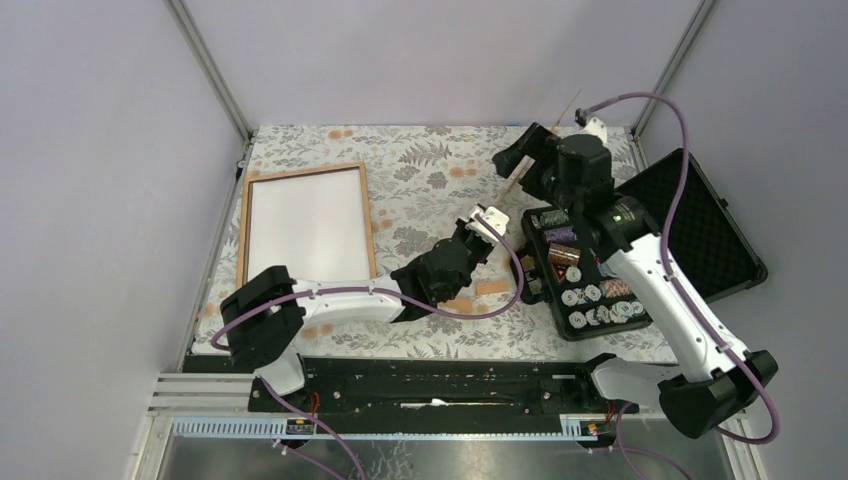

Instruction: Put the photo into the frame

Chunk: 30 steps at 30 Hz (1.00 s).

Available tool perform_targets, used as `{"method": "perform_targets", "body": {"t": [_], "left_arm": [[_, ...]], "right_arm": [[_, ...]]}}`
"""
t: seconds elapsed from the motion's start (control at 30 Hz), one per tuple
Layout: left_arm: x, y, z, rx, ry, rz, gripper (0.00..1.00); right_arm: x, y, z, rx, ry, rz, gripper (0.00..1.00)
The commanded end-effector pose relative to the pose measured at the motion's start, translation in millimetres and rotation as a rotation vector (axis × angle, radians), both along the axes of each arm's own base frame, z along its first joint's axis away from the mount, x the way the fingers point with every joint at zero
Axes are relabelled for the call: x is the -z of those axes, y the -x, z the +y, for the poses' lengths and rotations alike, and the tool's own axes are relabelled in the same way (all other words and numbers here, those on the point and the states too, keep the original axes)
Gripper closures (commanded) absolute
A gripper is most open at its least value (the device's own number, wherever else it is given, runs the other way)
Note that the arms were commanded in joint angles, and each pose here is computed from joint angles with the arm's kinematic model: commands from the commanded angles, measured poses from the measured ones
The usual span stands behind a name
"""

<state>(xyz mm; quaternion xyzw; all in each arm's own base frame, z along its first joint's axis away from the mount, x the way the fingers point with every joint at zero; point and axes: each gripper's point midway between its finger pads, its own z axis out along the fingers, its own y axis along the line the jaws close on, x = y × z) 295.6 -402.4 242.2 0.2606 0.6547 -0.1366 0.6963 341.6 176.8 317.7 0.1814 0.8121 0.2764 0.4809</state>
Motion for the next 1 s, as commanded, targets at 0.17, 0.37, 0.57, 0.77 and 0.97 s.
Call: {"method": "perform_targets", "body": {"t": [0.17, 0.37, 0.57, 0.77, 0.97], "left_arm": [[-6, -11, 54, -0.23, 0.228, 0.14, 1.0], [-12, -30, 118, -0.309, 0.46, 0.318, 1.0], [-19, -43, 204, -0.326, 0.767, 0.389, 1.0], [-12, -39, 286, -0.408, 0.933, 0.407, 1.0], [-25, -26, 340, -0.432, 1.053, 0.366, 1.0]], "right_arm": [[-86, -2, -48, 0.139, 0.151, -0.324, 0.0], [-70, -34, -30, 0.105, 0.187, -0.375, 0.0], [-6, -62, -13, 0.02, 0.221, -0.286, 0.0], [74, -77, 11, -0.097, 0.202, -0.149, 0.0], [105, -84, 14, -0.131, 0.243, -0.101, 0.0]]}}
